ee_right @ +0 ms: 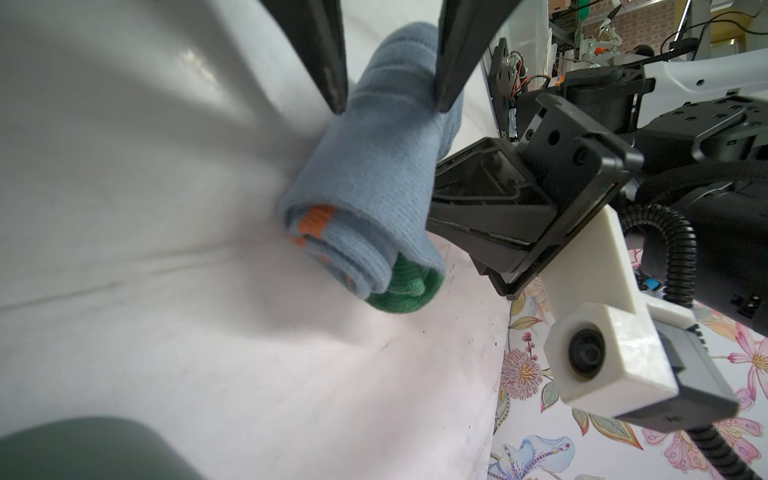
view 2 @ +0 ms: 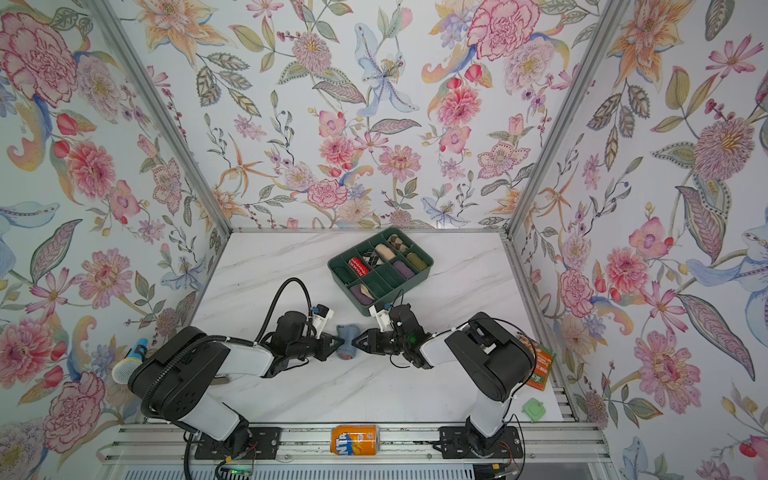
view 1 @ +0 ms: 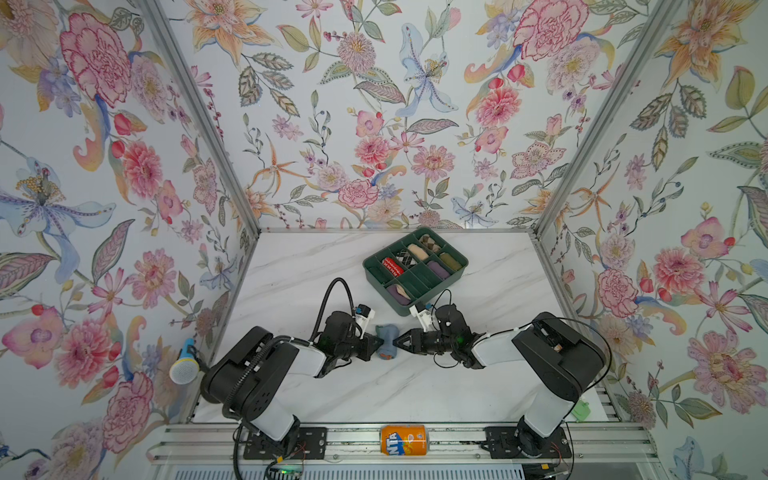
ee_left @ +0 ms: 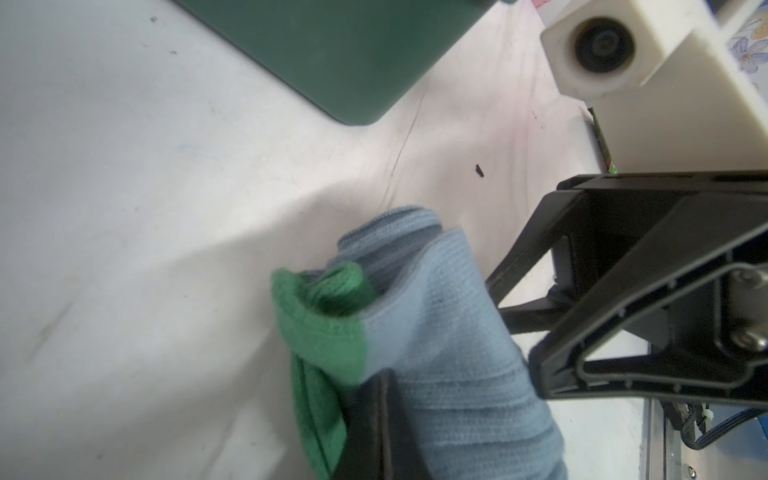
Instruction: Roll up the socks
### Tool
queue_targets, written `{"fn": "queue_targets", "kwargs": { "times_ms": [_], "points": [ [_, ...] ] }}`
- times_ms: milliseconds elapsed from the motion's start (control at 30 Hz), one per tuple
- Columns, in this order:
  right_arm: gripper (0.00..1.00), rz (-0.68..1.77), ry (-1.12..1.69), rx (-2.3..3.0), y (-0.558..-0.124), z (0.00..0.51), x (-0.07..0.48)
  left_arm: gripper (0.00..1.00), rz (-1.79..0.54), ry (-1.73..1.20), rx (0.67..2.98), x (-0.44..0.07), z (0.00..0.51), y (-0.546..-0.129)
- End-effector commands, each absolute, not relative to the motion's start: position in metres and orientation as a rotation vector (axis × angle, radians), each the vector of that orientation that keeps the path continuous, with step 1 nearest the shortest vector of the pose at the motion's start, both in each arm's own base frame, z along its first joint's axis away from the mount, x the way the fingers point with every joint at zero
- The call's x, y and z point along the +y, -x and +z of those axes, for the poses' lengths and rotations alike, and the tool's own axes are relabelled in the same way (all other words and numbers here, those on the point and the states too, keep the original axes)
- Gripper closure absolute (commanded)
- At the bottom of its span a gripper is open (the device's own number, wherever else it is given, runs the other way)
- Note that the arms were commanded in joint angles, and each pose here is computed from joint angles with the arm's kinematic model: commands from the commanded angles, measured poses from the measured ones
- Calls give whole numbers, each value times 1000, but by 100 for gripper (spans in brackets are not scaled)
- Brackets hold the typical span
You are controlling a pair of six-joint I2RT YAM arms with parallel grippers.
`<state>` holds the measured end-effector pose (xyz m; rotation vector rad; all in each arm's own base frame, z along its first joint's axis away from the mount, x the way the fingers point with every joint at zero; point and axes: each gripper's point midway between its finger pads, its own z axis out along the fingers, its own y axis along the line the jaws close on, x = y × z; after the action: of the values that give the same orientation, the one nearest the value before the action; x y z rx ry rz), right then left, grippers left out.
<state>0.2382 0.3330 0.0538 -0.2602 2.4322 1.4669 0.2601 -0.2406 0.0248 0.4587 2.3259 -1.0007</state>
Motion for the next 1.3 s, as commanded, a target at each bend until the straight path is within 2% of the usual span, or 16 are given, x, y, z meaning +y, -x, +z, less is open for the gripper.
{"fn": "queue_targets", "kwargs": {
  "times_ms": [0, 933, 1067, 1267],
  "points": [
    [63, 1481, 236, 2418, -238, 54, 331, 100, -814, -341, 2675, -196, -45, -216],
    [53, 1400, 266, 2473, -249, 41, 348, 100, -895, -369, 2677, -210, -48, -212],
    [52, 1331, 293, 2502, -250, 37, 350, 100, -908, -387, 2675, -216, -47, -211],
    [52, 1086, 351, 2604, -249, 21, 344, 100, -923, -405, 2676, -222, -48, -210]
  ]
}}
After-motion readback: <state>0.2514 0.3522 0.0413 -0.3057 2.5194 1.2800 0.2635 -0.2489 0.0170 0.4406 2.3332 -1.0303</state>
